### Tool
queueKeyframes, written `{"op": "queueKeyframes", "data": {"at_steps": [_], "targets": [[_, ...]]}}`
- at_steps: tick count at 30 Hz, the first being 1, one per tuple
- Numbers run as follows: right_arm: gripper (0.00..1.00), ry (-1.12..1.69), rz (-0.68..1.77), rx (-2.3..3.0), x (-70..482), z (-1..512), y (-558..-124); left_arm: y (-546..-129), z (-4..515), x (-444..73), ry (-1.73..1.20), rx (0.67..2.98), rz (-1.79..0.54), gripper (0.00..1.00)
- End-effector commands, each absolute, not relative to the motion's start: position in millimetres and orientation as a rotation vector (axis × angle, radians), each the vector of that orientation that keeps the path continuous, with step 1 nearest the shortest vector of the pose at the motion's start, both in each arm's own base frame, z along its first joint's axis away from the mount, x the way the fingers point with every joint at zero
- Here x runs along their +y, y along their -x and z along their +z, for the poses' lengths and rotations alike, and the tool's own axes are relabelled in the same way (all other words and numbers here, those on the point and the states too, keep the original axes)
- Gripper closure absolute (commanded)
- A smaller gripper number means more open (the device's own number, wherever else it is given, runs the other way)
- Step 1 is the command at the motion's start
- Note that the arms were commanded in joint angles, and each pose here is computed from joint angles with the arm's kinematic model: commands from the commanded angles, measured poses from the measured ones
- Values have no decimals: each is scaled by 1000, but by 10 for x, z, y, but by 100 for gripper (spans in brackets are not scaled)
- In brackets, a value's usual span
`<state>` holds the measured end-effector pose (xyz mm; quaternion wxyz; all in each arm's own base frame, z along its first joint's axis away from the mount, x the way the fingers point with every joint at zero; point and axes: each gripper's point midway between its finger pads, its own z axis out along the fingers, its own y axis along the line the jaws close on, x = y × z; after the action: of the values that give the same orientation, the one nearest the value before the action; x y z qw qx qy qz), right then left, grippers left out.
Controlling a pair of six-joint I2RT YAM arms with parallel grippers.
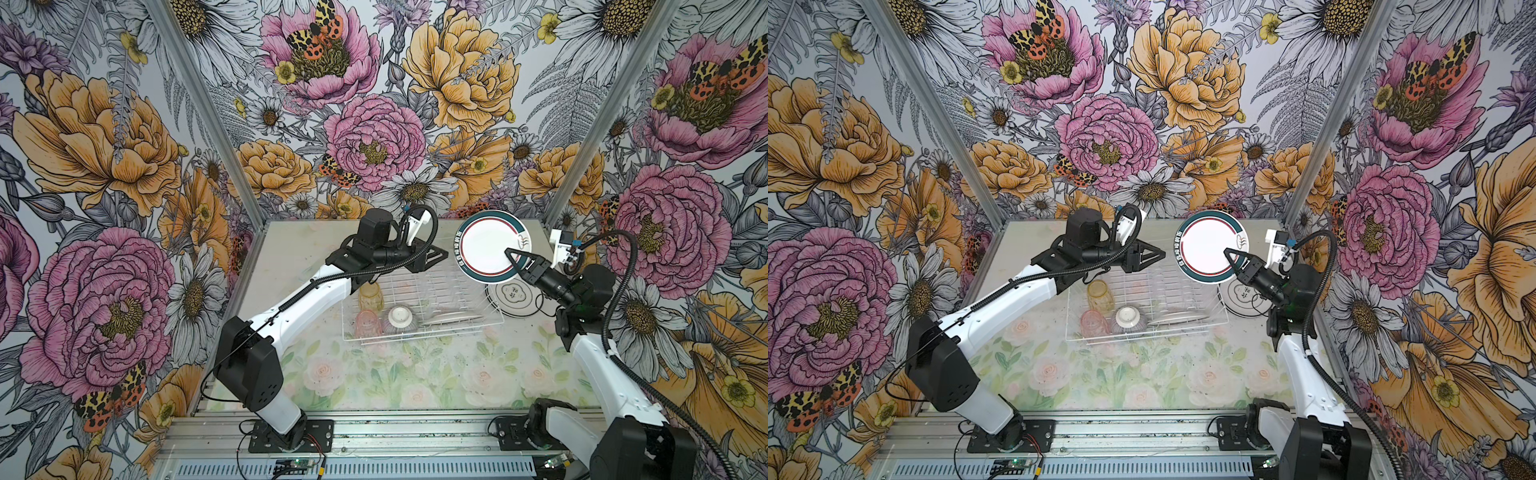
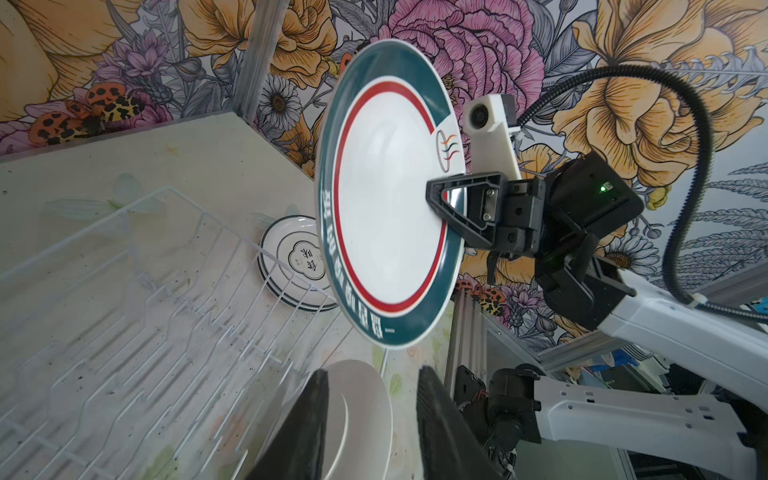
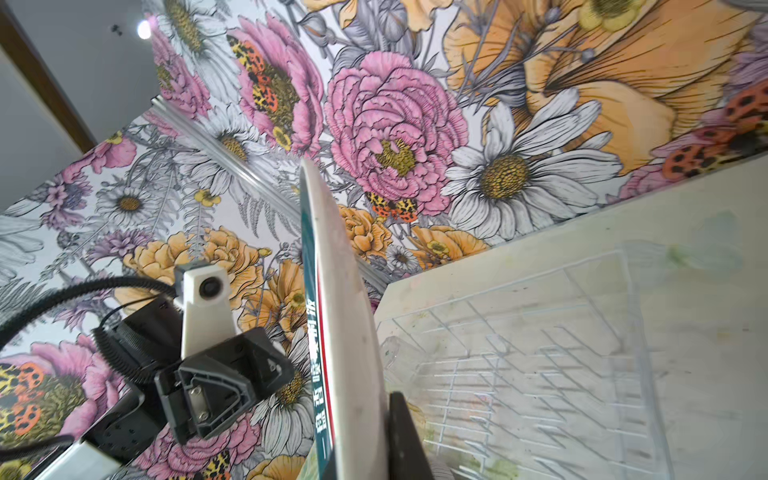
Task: Unload the mixed dishes from the dish rack
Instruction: 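Open the left gripper while the right gripper carries the plate toward the plate stack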
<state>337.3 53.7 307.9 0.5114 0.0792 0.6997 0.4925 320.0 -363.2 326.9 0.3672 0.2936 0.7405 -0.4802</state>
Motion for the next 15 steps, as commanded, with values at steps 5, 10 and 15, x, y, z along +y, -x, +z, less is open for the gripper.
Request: {"op": "queueKeyframes", "data": {"at_steps": [5,10,15], "targets": [[100,-478,776,1791,-291,2822,-3362,-3031,2950,-3160,-721,2031,-812,62],[100,-655,658,1836,-678,2441,-3328,-2922,2882,-2979,-693,2047,-767,62],[100,-780,604,1927,-862,1934,-3351,-2893,2877,-2880,-675,2047,-728,61]]}}
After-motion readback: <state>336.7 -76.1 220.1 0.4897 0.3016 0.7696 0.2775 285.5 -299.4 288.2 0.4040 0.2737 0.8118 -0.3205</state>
